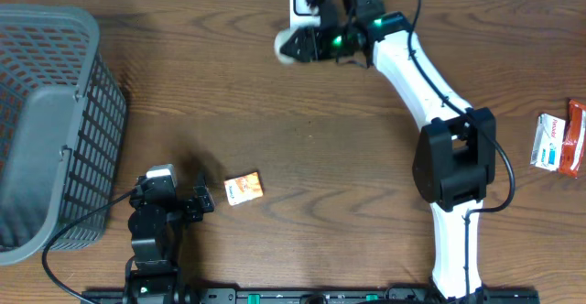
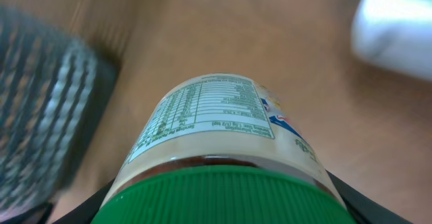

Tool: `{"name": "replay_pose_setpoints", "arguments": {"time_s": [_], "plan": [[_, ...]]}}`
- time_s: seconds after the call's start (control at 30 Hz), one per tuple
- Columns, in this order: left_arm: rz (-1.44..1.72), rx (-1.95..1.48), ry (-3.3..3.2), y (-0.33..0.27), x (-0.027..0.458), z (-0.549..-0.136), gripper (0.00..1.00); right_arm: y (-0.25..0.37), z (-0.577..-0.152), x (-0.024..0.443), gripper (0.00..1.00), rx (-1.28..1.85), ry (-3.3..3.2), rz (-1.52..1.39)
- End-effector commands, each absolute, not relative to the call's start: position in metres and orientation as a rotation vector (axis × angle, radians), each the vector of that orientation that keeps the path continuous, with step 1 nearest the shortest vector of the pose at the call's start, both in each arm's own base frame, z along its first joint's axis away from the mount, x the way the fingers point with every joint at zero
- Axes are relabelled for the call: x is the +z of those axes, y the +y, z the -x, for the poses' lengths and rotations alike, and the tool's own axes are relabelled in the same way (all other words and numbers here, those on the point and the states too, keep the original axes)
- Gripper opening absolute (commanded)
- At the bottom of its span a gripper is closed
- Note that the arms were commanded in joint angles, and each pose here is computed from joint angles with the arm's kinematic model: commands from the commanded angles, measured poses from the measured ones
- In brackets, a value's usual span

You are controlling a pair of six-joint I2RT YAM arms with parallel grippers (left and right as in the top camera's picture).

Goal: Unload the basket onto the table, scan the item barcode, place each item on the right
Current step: 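Carry the bottle up to the scanner and present its label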

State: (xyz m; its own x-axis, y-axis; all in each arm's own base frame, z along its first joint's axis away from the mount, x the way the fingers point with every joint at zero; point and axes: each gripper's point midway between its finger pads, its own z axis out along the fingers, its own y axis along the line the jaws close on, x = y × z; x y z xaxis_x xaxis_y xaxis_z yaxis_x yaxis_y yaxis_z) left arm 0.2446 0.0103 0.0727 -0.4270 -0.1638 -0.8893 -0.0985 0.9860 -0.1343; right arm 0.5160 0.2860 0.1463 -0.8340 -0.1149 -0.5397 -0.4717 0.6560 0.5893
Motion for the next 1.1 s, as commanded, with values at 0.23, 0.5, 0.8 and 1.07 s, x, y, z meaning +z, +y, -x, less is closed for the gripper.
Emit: {"name": "replay_pose_setpoints", "arguments": {"time_s": [0.23,0.5,0.8,1.07], "plan": [[0.167,-0.078,2.066,0.007,0.059,-0.239,0.99,0.255,-0.600,0.188,0.45,0.595,2.091,0.421],[0.167,-0.077,2.066,0.007,0.059,-0.239,0.99,0.245,-0.646,0.177,0.47,0.480,1.937,0.329],[0.167,-0.077,2.066,0.007,0.059,-0.239,0.99,0.245,-0.669,0.144,0.49,0.483,1.869,0.245],[0.167,-0.078,2.066,0.007,0.059,-0.239,0.99,0.240,-0.674,0.153,0.50,0.457,1.828,0.221]]}}
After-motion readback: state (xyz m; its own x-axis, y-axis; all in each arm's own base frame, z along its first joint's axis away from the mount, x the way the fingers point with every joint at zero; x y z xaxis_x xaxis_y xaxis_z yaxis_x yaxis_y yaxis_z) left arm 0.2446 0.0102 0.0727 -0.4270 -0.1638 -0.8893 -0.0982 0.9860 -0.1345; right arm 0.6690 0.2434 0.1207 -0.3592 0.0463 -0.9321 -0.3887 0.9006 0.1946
